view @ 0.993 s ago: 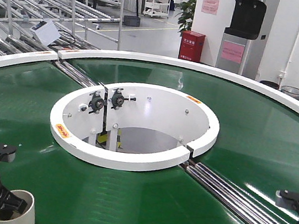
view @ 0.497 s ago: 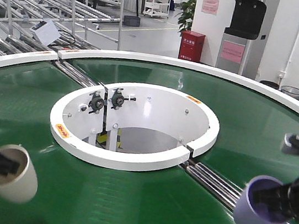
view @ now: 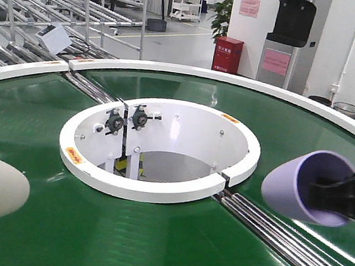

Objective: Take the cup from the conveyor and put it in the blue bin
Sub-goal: 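Close both grippers on the cup rims and lift the cups, then hold both cups raised while the base turns away from the conveyor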

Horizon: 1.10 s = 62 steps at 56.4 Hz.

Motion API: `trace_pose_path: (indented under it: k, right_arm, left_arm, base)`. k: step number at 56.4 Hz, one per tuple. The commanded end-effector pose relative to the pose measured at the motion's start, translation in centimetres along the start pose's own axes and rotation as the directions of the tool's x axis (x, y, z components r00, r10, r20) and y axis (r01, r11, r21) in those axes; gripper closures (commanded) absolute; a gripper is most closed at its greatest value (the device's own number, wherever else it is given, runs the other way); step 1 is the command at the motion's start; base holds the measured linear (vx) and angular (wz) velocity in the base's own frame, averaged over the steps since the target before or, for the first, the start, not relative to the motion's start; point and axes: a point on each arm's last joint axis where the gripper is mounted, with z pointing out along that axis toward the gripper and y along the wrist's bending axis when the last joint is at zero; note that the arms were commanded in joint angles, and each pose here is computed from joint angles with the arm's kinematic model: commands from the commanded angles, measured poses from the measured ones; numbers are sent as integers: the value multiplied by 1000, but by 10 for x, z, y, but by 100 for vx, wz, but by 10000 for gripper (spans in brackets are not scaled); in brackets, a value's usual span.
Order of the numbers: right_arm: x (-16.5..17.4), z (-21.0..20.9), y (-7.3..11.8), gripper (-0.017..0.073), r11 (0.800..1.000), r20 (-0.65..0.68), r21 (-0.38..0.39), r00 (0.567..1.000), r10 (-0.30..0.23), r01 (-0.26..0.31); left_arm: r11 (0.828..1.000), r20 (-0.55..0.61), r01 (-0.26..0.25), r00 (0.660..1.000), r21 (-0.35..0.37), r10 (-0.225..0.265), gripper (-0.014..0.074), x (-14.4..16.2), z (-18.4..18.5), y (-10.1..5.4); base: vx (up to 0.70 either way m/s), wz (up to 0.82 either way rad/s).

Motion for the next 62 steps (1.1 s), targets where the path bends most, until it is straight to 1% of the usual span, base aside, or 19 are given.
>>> trace_pose_path:
  k: [1, 9, 15, 19, 22, 26, 29, 34, 62]
  right_arm:
    - [-20, -25, 1, 568, 999, 174, 10, 984, -33, 32]
    - [-20, -39, 1, 568, 999, 195, 11, 980, -44, 43]
    - [-19, -52, 2, 568, 997, 217, 17, 974, -73, 71]
    - [-15, -60, 2, 568, 997, 252, 22, 964, -82, 79]
    - [-5, -61, 1, 568, 997, 249, 18, 966, -73, 71]
    - [14, -58, 0, 568, 999, 231, 6, 972, -42, 41]
    - [25, -54, -2, 568, 1000, 220, 5, 975, -31, 31]
    - [36, -51, -3, 568, 1000, 191, 3, 982, -9, 9]
    - [37, -54, -3, 568, 1000, 209, 1, 978, -6, 6]
  left_arm:
    - [999, 195, 19, 981, -26, -14, 601, -21, -26, -3]
    - [1000, 249, 6, 968, -22, 0, 601, -23, -45, -8]
    - [1000, 259, 4, 966, -22, 2, 601, -24, -48, -9]
    - [1000, 261, 4, 965, -22, 2, 601, -24, -48, -9]
    - [1000, 261, 6, 965, -22, 0, 601, -24, -48, -9]
    - [1000, 262, 7, 965, -23, -1, 601, -24, -48, -8]
    - [1000, 261, 7, 965, -23, -1, 601, -24, -48, -8]
    - [1000, 261, 7, 965, -23, -1, 601, -24, -48, -8]
    - [1000, 261, 7, 965, -23, -1, 601, -24, -48, -8]
  base:
    - [0, 0]
    - [0, 0]
    - [0, 0]
    - [0, 0]
    - [0, 0]
    - [0, 0]
    - [0, 0]
    - [0, 0]
    - [0, 0]
